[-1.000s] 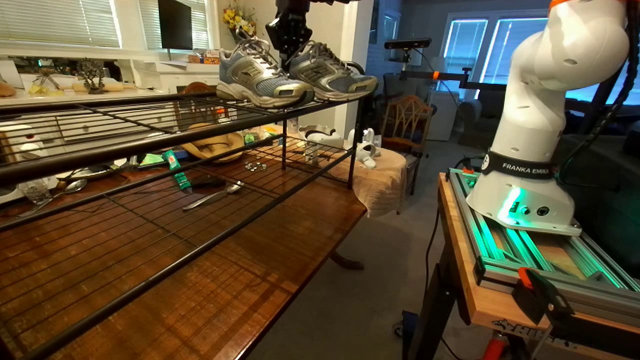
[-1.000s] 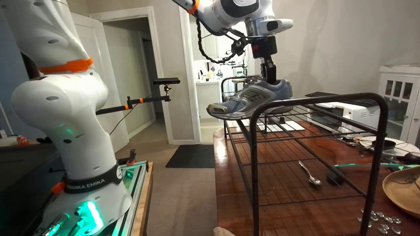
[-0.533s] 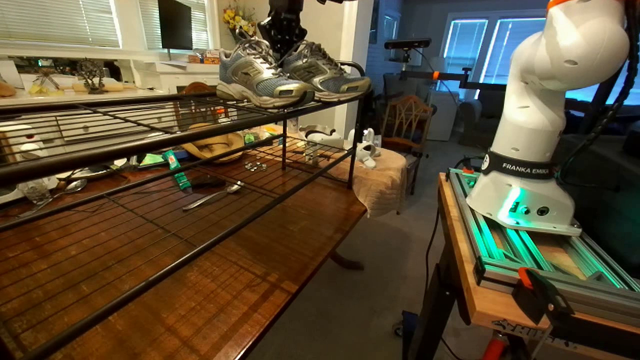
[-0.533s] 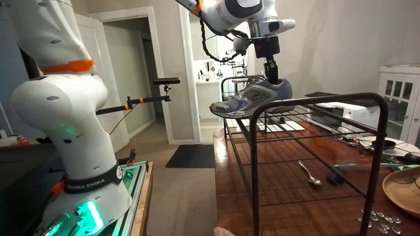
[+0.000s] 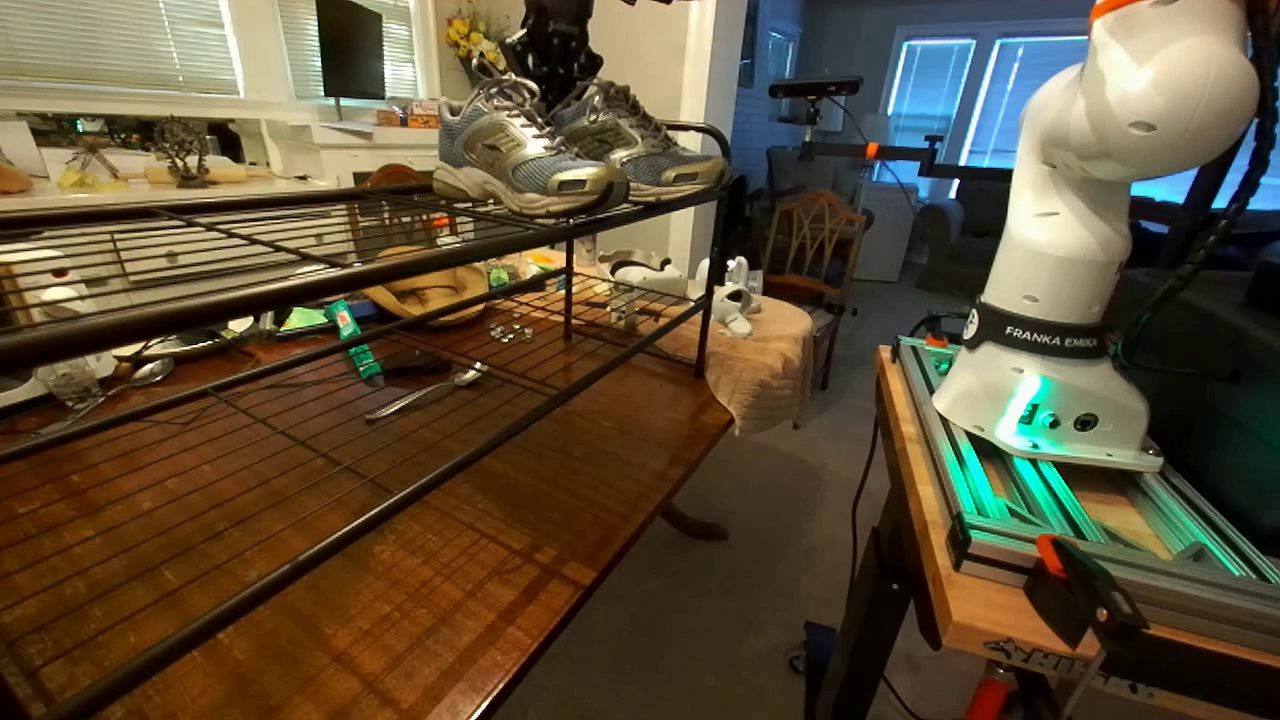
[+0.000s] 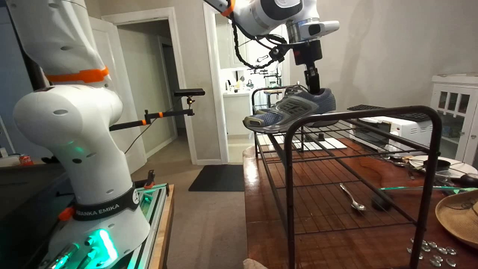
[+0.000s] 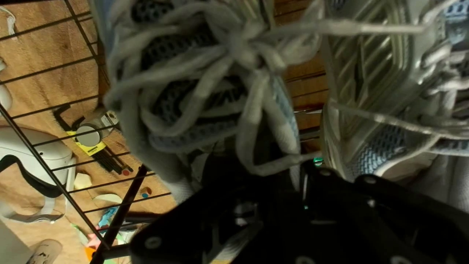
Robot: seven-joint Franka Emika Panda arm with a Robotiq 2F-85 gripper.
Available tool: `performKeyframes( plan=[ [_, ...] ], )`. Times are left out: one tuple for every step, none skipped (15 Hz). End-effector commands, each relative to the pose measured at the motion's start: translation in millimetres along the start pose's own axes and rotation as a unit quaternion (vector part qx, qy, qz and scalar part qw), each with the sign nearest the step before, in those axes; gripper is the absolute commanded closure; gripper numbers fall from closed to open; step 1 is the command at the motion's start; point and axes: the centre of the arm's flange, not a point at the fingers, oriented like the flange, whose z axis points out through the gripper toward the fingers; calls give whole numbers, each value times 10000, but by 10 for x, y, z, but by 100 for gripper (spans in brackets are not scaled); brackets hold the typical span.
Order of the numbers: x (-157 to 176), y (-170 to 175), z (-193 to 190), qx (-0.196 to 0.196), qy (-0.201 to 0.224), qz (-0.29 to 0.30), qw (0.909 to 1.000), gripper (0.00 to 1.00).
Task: Rotate the shoe clockwise on the shelf to face the front
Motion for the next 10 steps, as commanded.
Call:
performKeyframes(
  plan=[
    [99,-86,2,57,43,87,9999,98],
    [116,-95,9,73,44,68,9999,98],
    [131,-102,16,86,51,45,9999,98],
    [145,-113,20,103,68,38,9999,98],
    [162,-125,20,112,78,42,9999,98],
    [173,-138,21,122,86,46,9999,98],
    [181,-150,24,126,94,45,9999,98],
    [183,-161,26,135,115,45,9998,98],
    [184,-172,20,150,133,45,9998,98],
    [187,-186,5,171,155,39,9997,66]
  ],
)
